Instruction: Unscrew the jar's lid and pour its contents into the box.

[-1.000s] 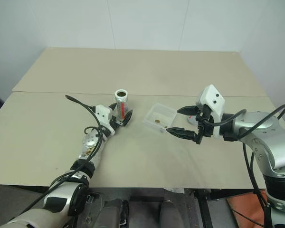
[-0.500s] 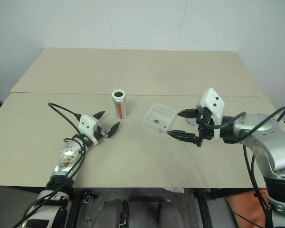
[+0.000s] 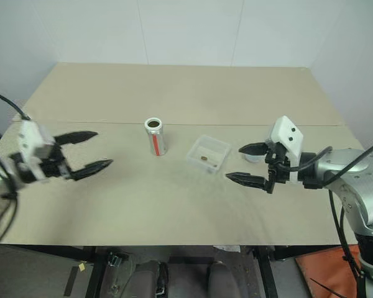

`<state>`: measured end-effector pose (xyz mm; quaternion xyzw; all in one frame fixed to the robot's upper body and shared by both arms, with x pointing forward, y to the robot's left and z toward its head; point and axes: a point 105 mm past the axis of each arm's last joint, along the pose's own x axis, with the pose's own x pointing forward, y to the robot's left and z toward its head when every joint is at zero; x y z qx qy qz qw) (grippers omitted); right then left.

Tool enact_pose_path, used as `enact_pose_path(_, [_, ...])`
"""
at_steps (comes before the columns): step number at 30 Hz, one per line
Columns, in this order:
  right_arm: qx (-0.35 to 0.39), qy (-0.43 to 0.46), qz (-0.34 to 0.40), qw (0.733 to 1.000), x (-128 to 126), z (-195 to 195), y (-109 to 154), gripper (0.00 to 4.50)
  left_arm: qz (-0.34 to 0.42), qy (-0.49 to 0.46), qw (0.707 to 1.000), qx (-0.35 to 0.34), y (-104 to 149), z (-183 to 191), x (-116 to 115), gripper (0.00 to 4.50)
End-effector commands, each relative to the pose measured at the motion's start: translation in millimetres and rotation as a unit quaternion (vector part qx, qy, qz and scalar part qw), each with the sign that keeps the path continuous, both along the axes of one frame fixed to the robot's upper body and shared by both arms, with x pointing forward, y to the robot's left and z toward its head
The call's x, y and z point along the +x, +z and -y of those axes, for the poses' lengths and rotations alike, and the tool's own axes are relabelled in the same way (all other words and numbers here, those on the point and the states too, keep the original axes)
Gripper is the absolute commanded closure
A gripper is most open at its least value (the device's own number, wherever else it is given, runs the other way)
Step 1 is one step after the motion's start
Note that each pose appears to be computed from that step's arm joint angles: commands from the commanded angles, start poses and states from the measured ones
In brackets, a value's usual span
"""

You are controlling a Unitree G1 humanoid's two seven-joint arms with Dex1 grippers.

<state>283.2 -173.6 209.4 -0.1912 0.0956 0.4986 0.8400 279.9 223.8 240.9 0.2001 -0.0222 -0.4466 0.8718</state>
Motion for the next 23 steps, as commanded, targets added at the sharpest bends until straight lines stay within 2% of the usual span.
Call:
enact_pose_path(1, [-0.003, -0.004, 0.043, 0.999, 1, 7, 20, 0.0, -0.005, -0.049, 0.999, 0.0, 20, 6, -17, 0.03])
enact_pose_path(11, [-0.019, 0.002, 0.045, 0.999, 0, 11, 25, 0.0, -0.04, -0.106, 0.993, 0.011, 11, 20, -36, 0.03])
enact_pose_path(23, [-0.029, 0.008, 0.045, 0.999, -2, 13, 26, 0.0, -0.045, -0.095, 0.994, 0.0, 12, 19, -35, 0.03])
